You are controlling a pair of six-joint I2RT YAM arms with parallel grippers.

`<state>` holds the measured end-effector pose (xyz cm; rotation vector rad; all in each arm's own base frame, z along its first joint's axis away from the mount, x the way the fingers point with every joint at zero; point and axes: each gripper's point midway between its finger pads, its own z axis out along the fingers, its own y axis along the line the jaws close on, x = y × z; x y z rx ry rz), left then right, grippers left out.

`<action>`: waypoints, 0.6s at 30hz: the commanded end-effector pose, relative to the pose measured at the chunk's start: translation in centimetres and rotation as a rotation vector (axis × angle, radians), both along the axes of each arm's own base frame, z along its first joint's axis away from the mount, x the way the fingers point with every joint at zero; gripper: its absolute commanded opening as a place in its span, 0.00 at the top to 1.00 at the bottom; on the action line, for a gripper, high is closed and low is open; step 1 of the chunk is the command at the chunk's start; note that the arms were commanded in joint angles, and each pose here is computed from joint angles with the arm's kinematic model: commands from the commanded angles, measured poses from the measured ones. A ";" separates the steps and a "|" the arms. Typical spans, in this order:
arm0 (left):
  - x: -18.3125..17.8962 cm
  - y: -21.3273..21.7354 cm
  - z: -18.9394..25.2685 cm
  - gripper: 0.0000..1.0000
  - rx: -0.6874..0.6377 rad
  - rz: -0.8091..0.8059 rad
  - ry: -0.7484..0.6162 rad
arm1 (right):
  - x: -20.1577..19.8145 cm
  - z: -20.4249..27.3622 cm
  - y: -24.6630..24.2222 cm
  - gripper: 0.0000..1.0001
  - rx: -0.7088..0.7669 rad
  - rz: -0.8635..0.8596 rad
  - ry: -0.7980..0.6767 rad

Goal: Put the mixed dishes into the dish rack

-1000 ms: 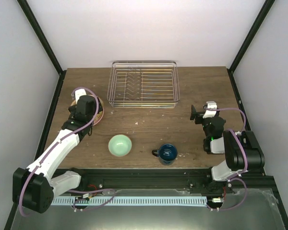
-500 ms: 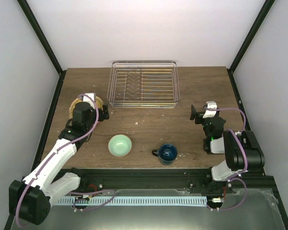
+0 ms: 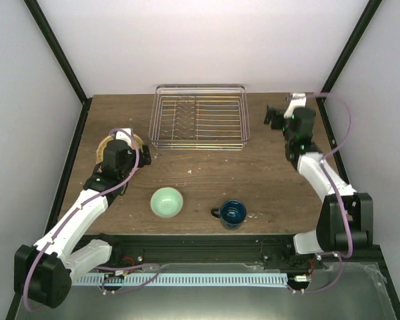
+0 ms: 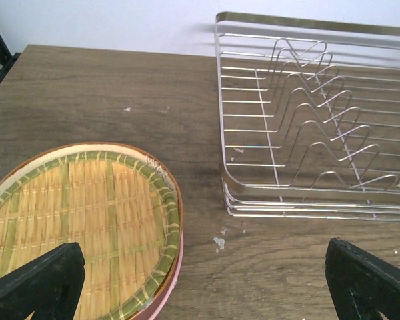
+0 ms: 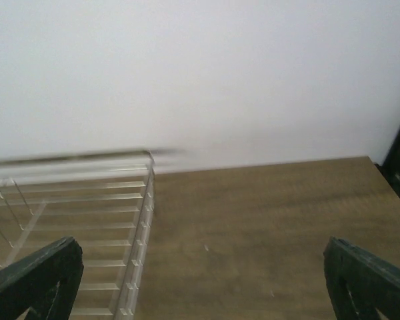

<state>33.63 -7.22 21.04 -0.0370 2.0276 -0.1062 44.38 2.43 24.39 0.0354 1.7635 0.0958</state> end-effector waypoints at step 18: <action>0.4 0.8 0.2 0.00 -0.015 0.073 0.031 | 5.9 -8.3 8.3 0.00 0.132 0.105 0.669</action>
